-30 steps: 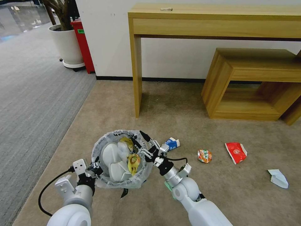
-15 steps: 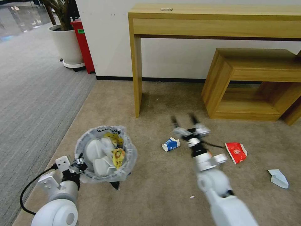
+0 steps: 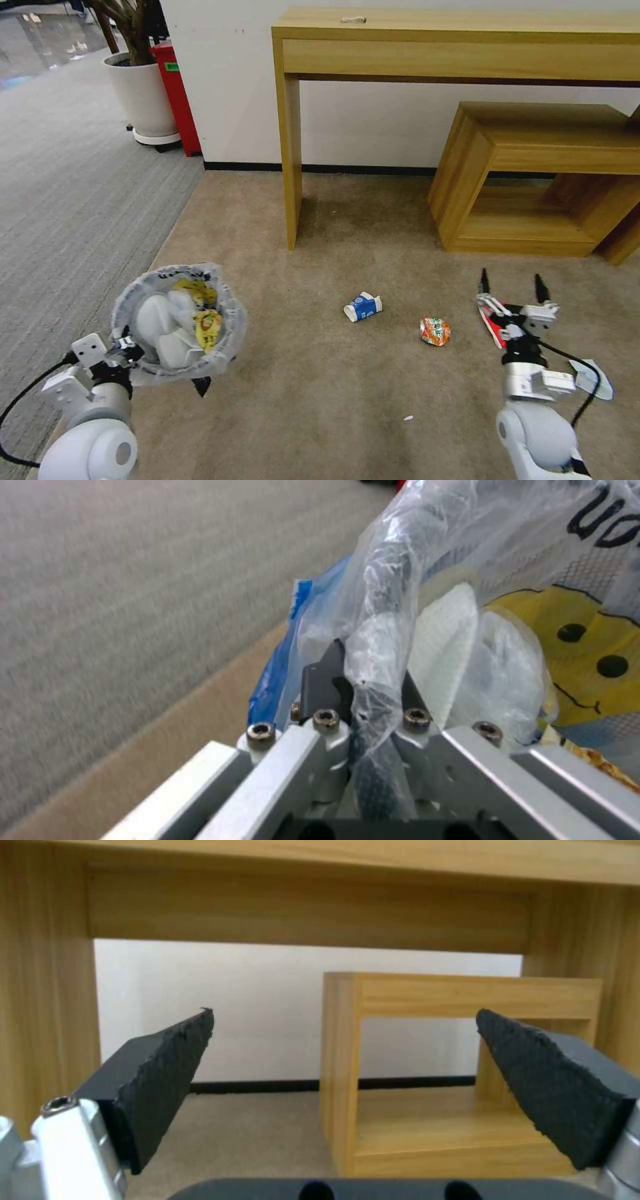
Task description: Pick up the trash bin and place the garbage on the floor into it.
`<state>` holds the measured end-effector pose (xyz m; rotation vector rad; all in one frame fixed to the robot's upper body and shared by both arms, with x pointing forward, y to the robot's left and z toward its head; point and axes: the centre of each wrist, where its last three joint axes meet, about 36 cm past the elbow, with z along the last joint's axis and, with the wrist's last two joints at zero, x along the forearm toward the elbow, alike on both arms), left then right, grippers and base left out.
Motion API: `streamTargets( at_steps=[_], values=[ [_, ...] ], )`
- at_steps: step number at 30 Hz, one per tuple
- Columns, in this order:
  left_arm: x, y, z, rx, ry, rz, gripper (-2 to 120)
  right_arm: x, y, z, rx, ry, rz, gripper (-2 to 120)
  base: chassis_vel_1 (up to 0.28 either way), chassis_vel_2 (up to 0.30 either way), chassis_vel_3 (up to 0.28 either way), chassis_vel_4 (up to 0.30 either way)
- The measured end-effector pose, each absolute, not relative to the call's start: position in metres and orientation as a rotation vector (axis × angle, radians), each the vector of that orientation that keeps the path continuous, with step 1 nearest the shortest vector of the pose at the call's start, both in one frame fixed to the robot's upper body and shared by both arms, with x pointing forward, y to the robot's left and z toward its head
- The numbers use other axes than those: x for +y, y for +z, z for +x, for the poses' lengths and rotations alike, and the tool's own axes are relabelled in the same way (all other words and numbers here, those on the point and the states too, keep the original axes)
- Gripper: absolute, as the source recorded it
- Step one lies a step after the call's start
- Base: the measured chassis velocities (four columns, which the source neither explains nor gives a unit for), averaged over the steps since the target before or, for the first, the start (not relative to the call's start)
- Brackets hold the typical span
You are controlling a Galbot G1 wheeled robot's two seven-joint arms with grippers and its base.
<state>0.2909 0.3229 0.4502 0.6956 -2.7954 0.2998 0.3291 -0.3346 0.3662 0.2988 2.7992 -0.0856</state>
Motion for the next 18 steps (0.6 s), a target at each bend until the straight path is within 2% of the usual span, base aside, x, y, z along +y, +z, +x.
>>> streamTargets(
  at_steps=[18],
  values=[
    [0.3155, 0.4476, 0.2866, -2.924, 0.137, 0.617, 1, -0.3279, 0.3665, 0.3276, 2.786, -0.073, 0.277, 100, 0.0, 0.0, 0.0, 0.0]
  ],
)
